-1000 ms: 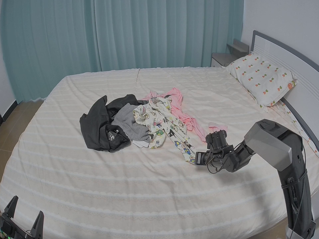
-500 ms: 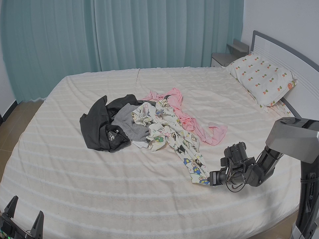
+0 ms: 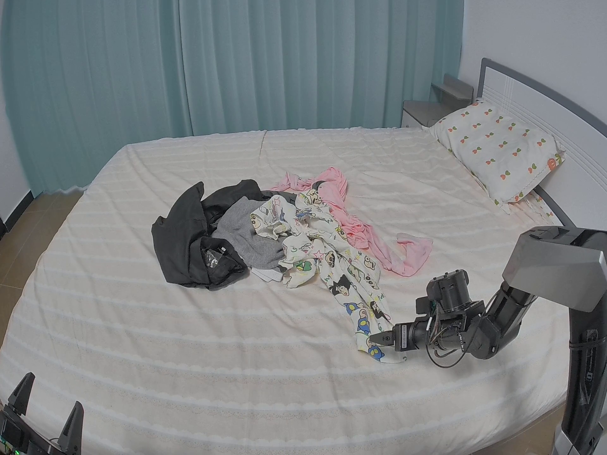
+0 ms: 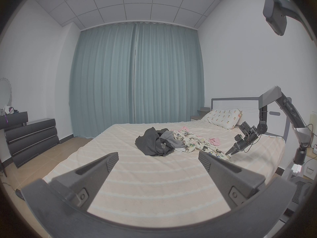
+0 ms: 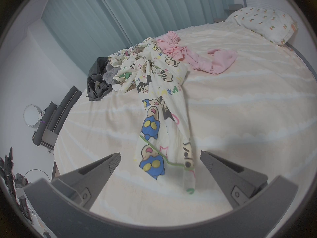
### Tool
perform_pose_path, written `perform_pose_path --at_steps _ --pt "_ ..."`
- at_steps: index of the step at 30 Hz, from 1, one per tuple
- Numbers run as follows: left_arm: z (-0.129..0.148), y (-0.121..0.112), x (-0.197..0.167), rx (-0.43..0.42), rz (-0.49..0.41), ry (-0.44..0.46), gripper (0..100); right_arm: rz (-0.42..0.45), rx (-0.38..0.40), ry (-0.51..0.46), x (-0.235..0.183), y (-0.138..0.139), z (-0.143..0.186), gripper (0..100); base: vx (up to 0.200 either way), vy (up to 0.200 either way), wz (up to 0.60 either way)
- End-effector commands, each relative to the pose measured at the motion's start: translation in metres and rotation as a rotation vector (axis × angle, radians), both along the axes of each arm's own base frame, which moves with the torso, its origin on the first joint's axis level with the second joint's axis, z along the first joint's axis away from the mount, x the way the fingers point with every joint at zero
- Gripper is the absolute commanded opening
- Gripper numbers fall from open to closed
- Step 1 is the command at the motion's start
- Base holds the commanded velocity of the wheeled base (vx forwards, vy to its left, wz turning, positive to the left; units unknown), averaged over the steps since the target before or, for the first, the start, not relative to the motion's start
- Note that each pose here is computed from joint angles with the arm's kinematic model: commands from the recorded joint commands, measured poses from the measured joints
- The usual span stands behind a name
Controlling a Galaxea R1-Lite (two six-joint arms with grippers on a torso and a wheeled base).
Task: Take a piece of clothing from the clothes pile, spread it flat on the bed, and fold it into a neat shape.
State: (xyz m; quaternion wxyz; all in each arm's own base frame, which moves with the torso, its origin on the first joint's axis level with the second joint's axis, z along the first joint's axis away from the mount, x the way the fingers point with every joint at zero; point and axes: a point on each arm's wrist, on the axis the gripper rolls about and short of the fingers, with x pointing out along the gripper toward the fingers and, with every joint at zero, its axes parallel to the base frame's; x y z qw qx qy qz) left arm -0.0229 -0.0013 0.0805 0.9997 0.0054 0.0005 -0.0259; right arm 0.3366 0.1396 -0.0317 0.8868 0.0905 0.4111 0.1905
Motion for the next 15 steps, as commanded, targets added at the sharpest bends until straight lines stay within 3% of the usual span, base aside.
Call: perform_pose_path --at_steps 1,15 --pt "-0.005 0.0 0.0 0.0 0.0 0.002 100 0.029 0.008 0.024 0.007 0.006 -0.016 100 0.0 0.0 0.0" --pt "-0.005 0.0 0.0 0.0 0.0 0.002 100 0.041 0.06 -0.014 0.038 0.003 -0.029 100 0.0 0.0 0.0"
